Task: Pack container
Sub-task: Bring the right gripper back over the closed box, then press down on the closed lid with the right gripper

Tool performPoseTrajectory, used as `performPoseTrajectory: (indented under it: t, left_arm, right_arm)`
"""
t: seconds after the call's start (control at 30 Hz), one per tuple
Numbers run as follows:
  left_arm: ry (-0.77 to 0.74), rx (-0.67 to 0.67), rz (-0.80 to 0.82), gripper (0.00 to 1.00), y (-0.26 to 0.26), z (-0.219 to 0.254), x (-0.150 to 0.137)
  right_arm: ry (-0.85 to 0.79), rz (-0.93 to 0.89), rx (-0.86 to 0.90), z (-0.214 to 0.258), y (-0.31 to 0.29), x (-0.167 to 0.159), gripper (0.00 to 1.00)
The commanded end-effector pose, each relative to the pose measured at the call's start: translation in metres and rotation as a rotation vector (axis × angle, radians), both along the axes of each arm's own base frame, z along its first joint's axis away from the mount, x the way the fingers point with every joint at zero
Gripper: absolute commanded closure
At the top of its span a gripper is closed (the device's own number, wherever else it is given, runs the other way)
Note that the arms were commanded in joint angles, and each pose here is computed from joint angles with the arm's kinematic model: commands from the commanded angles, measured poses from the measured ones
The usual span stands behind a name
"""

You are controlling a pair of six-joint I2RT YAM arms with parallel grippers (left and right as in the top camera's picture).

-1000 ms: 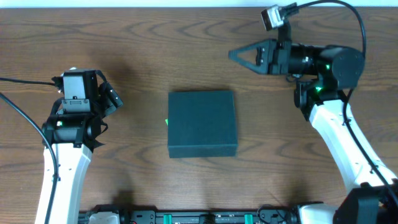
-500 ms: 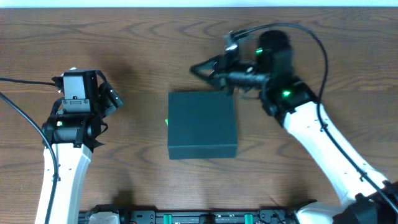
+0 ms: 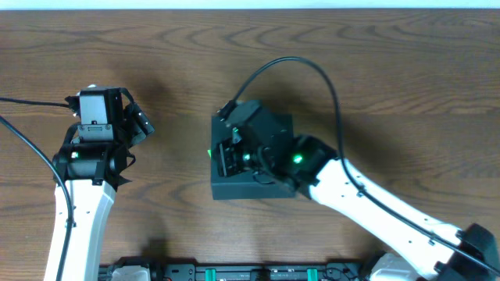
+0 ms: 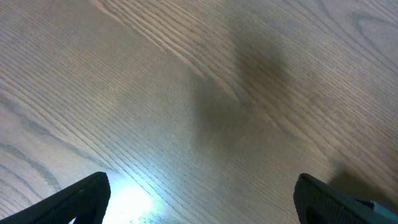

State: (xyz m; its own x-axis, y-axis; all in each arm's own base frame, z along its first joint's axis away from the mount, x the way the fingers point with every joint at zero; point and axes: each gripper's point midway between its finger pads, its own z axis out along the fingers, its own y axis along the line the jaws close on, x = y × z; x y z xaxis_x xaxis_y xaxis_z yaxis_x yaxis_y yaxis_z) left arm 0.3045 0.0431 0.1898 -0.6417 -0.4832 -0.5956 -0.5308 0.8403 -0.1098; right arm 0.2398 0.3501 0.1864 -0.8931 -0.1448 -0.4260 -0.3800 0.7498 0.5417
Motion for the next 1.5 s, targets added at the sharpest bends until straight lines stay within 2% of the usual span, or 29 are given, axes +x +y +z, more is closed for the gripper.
performPoseTrajectory:
  t: [0.0,0.3,0.6,0.73,0.93,1.07,1.2,1.47]
  left_arm:
    - [-0.012,0.017,0.012,0.05,0.004,0.006,0.0]
    - [-0.012,0.017,0.012,0.05,0.004,0.006,0.0]
    - [-0.012,0.017,0.012,0.05,0.004,0.006,0.0]
    - [-0.012,0.016,0.011,0.05,0.004,0.006,0.0]
    - [-0.012,0.017,0.012,0.05,0.004,0.006,0.0]
    - [-0.012,0.016,0.011,0.05,0.004,0.006,0.0]
    - [-0.012,0.017,0.012,0.05,0.004,0.006,0.0]
    - [-0.012,0.017,0.012,0.05,0.004,0.006,0.0]
  right_arm:
    - [-0.121,0.032,-0.123,-0.023,0.004,0.016,0.98]
    - [-0.133,0.149,-0.173,-0.076,0.026,0.027,0.98]
    - [-0.13,0.106,-0.187,-0.069,0.007,0.039,0.98]
    - [-0.093,0.172,-0.208,-0.085,0.004,0.025,0.99]
    - [-0.025,0.18,-0.26,-0.09,-0.009,0.006,0.99]
    - [0.065,0.223,-0.283,-0.084,-0.022,-0.023,0.98]
    - [-0.022,0.269,-0.359,-0.09,-0.027,-0.031,0.99]
    - [-0.077,0.246,-0.393,-0.147,-0.046,-0.032,0.98]
